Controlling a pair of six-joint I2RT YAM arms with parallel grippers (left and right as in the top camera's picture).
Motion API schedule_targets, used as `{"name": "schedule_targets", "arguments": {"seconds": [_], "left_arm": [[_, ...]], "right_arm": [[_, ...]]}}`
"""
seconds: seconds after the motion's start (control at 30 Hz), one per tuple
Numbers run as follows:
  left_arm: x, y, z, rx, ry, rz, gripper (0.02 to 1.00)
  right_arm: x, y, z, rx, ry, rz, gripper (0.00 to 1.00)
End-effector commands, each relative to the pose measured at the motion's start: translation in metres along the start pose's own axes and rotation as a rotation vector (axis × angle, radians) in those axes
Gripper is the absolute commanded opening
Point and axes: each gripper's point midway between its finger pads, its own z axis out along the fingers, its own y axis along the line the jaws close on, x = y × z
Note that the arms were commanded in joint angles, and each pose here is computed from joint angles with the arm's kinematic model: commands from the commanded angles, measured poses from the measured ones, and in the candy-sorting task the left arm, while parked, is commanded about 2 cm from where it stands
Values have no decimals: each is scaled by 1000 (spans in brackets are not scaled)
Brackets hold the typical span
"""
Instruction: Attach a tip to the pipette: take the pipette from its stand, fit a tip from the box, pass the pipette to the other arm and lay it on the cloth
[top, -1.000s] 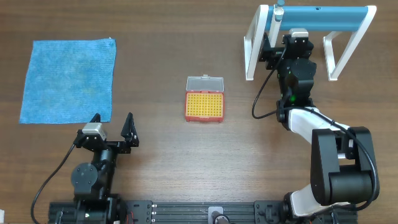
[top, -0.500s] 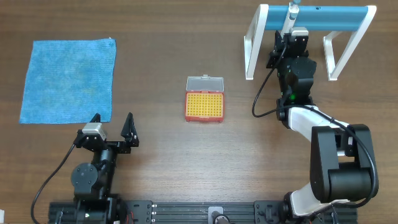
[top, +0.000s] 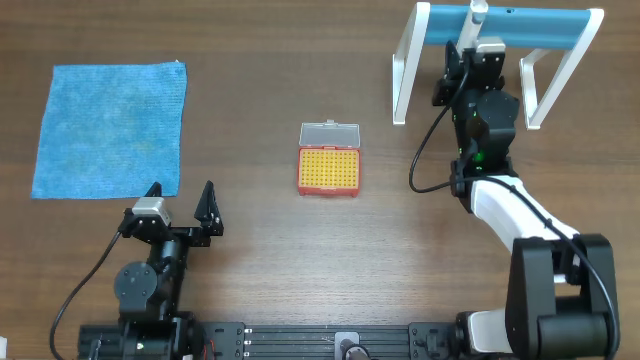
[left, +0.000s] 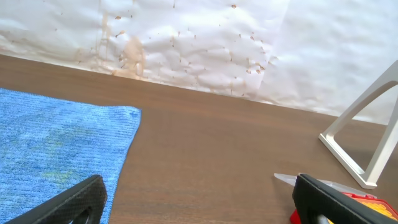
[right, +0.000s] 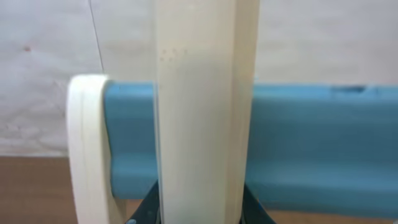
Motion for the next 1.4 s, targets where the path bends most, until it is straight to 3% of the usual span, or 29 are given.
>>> {"name": "schedule_targets", "arguments": {"seconds": [0.03,0.07,0.13,0.23,0.33,0.43,0.7,1.1,1.4], "left_arm": [[2,0,0,0,5,2,965],[2,0,0,0,5,2,965],[2,0,0,0,5,2,965],[2,0,0,0,5,1,965],[2,0,0,0,5,1,967],[2,0,0,0,5,1,965],[2,0,0,0,5,2,965],[2,0,0,0,5,1,965],[2,0,0,0,5,1,965]], "right_arm": [[-12,9,-25,-27,-88,-2,84],[-11,17,-38,-47,-129,-3,82],[4,51,-60,-201,-129,10,82],[8,115,-100,-518,-159,61,82],[-18,148,-120,-630,-277,51,82],[-12,198,-140,-752,-286,10,82],[23,258,-115,-752,-204,30,82],[66,244,-91,-688,-105,14,82],[70,257,-85,-739,-104,12,82]]}}
